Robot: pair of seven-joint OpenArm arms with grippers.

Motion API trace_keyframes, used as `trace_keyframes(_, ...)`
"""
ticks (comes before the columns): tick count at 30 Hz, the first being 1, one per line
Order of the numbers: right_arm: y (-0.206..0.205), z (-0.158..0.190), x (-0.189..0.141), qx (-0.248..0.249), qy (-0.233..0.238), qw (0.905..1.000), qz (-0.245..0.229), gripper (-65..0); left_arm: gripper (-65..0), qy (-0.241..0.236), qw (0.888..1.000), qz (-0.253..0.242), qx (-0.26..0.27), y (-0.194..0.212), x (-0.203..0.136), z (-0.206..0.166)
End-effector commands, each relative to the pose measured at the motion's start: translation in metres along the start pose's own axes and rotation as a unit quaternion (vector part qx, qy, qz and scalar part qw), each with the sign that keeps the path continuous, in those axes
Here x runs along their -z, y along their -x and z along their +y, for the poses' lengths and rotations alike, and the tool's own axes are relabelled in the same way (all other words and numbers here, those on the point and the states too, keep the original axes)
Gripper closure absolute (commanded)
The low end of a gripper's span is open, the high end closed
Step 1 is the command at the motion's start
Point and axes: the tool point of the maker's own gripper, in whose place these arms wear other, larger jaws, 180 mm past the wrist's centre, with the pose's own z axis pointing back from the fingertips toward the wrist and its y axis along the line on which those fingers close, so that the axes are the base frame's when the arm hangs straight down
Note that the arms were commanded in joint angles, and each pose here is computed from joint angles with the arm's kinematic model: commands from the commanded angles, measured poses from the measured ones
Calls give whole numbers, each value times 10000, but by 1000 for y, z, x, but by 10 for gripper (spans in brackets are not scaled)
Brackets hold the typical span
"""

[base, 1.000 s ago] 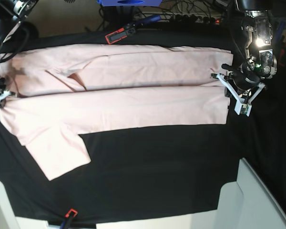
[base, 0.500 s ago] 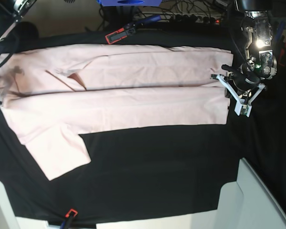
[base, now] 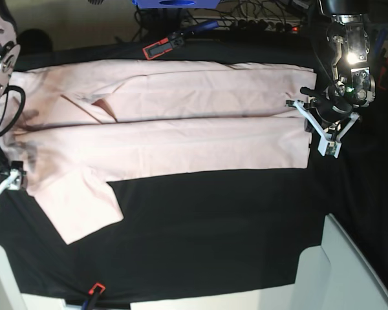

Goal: Fold the T-shirt properly

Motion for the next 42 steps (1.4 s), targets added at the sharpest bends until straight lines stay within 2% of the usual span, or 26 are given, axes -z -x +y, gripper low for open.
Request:
trace_keyframes(1, -24, -11, -3, -14, 44, 9996, -277, -434, 0, -90, 9999, -128, 53, -8, -3, 8)
trace_keyframes(4, -18, -2, 10, 190, -166, 9993, -271, -437, 0, -106, 9999, -88, 28, -5, -2, 10)
trace_keyframes(13, 15, 3, 22, 696, -327, 9967, -258, -435, 0, -115, 9999, -41, -1, -2, -1, 12)
trace_keyframes(21, 10, 0, 21, 680, -296, 9966, -353, -434, 0, -122, 9999, -49, -6, -3, -1, 13)
trace_keyframes(24, -3, -16, 15, 645, -173, 9967, -459, -434, 0, -122, 9999, -49, -6, -3, -1, 13)
trace_keyframes(31, -5, -35, 6, 611, -8, 9970, -478, -434, 0, -125, 9999, -34, -3, -2, -1, 13)
trace_keyframes(42, 10, -15, 16, 672, -179, 9970, -353, -437, 0, -123, 9999, -27, -3, -1, -1, 13)
